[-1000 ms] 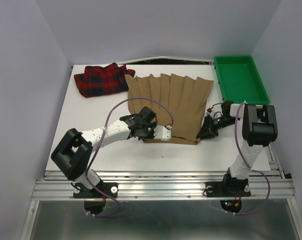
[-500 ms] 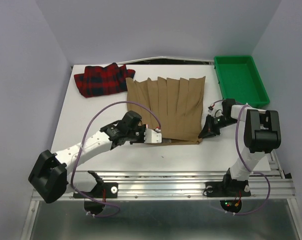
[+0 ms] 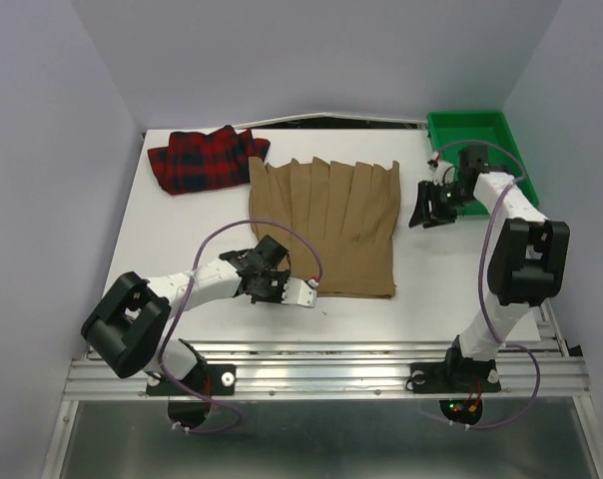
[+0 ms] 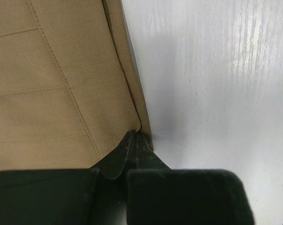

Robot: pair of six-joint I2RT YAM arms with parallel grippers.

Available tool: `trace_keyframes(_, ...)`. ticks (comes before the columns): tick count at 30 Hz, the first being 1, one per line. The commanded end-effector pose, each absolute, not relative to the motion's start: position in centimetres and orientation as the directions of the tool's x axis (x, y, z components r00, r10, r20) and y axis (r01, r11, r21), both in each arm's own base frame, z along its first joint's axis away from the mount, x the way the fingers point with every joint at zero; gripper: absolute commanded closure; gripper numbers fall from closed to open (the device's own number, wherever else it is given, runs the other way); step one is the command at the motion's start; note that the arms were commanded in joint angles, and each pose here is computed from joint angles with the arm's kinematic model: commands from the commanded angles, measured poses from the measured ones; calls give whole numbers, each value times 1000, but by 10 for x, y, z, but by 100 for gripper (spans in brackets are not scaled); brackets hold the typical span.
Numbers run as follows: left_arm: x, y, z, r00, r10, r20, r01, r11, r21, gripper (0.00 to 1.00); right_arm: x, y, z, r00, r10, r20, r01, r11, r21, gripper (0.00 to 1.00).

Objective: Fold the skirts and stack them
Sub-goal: Flatten the skirt out, then fold the skirt

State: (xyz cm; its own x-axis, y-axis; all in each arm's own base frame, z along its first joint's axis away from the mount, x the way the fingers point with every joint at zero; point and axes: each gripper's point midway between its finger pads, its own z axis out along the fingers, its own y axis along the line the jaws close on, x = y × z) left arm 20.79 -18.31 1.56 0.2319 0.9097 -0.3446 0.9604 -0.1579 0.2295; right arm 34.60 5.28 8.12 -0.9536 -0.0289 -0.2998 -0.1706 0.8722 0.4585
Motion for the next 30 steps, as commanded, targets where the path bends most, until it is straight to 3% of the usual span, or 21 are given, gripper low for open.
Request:
trace_keyframes(1,187,-154,7,270,928,-255,959,-234,161,87,407,46,139,-859,-49,-509,-283,875,393,43)
trace_keyframes(2,184,-152,8,278,926,-257,956,-241,168,67,416,56,142,-851,-61,-521,-312,858,409,43)
trace_keyframes(4,188,-159,23,306,904,-299,943,-243,229,51,436,79,140,-838,-116,-532,-375,832,409,46)
trace_keyframes(7,195,-168,50,327,876,-354,923,-216,318,42,456,108,135,-805,-180,-565,-446,811,378,48)
trace_keyframes(11,204,-182,98,277,836,-475,916,-81,393,37,486,121,102,-794,-199,-575,-460,814,354,52)
trace_keyframes(16,215,-188,143,196,752,-629,917,87,390,33,500,117,57,-828,-201,-523,-426,833,353,57)
trace_keyframes(20,238,-193,151,40,693,-719,909,273,314,39,489,109,25,-854,-227,-469,-407,852,330,62)
trace_keyframes(23,255,-200,141,-121,641,-758,893,404,199,48,466,100,16,-855,-253,-452,-411,863,294,65)
trace_keyframes(30,280,-223,124,-269,548,-792,880,475,29,55,374,81,-7,-867,-385,-316,-464,855,233,72)
